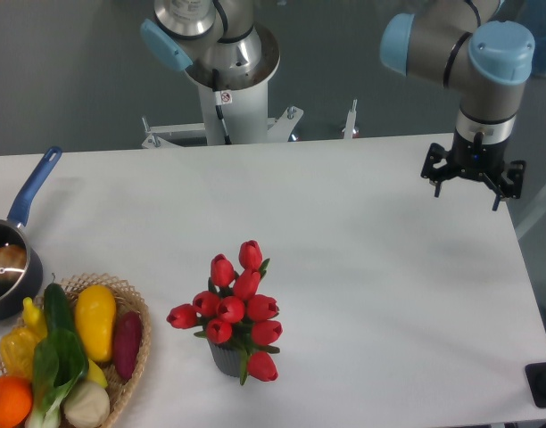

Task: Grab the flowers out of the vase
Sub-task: 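Move the open gripper toward the red tulip bouquet in the vase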

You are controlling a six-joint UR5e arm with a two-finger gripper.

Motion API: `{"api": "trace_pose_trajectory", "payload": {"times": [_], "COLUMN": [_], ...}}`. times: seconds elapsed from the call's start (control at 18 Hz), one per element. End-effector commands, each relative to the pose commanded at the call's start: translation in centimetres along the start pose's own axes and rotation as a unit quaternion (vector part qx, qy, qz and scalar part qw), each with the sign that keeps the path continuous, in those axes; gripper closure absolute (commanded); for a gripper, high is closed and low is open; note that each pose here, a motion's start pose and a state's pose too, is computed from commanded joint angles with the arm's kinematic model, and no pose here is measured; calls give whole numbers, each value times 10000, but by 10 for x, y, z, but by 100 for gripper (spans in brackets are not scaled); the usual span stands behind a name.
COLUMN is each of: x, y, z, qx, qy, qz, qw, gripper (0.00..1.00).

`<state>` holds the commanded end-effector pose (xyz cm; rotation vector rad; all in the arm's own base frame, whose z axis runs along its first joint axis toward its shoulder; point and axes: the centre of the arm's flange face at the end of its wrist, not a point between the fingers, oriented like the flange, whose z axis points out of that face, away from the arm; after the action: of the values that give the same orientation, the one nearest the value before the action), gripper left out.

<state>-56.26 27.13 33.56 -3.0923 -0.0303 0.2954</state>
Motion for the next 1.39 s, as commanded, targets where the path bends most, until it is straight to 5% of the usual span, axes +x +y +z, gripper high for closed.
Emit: {"api": "trace_pose_trajectory", "payload": {"times": [0.83, 1.22, 1.39], "x": [56, 91, 115], "y": [-12, -68, -100], "z": [9, -11, -15], "qx": [591, 1585, 2124], "qy": [410, 708, 1010], "qz": [39, 180, 317], "qw": [9974, 9847, 9714], "gripper": [0, 0, 0]}}
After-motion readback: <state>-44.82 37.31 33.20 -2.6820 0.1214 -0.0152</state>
